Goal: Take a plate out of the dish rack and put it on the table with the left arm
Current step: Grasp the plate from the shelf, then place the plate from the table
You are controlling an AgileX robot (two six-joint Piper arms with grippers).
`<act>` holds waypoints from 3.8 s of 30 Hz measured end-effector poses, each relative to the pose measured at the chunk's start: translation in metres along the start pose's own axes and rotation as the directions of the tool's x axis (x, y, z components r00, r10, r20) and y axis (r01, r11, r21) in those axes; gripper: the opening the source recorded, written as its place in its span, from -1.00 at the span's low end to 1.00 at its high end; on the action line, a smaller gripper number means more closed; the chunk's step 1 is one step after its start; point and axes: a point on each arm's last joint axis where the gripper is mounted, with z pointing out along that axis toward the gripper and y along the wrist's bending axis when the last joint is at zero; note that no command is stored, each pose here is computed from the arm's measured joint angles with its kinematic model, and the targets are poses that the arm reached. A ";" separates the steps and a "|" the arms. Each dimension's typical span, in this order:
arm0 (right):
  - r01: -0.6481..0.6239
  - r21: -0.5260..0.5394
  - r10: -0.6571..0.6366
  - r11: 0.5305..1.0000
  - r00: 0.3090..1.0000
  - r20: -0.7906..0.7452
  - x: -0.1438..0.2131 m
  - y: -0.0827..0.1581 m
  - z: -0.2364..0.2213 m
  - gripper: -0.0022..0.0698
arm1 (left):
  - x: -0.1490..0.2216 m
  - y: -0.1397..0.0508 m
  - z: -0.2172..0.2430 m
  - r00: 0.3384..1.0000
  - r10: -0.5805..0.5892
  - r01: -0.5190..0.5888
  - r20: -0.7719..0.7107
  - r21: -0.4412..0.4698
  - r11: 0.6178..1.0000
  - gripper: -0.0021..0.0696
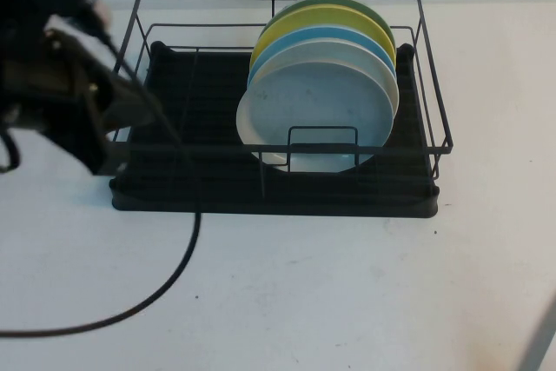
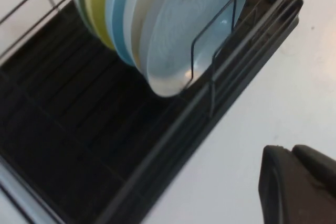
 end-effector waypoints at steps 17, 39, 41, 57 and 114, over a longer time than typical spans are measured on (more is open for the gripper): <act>0.000 0.000 0.000 1.000 1.000 0.000 0.000 0.000 0.000 -1.00 | -0.067 0.032 0.144 0.963 0.271 -0.271 0.008 0.049 0.961 0.21; 0.000 0.000 0.000 1.000 1.000 0.000 0.000 0.000 0.000 -1.00 | -0.061 0.032 0.210 0.904 0.387 -0.401 0.183 0.045 0.915 0.27; 0.000 0.000 0.000 1.000 1.000 0.000 0.000 0.000 0.000 -1.00 | -0.060 0.033 0.215 0.906 0.384 -0.396 0.177 0.036 0.917 0.19; 0.000 0.000 0.000 1.000 1.000 0.000 0.000 0.000 0.000 -1.00 | -0.094 0.035 0.152 0.859 0.446 -0.440 0.254 -0.080 0.894 -0.77; 0.000 0.000 0.000 1.000 1.000 0.000 0.000 0.000 0.000 -1.00 | 0.134 -0.011 0.162 0.880 -0.475 0.469 0.013 0.133 0.873 0.28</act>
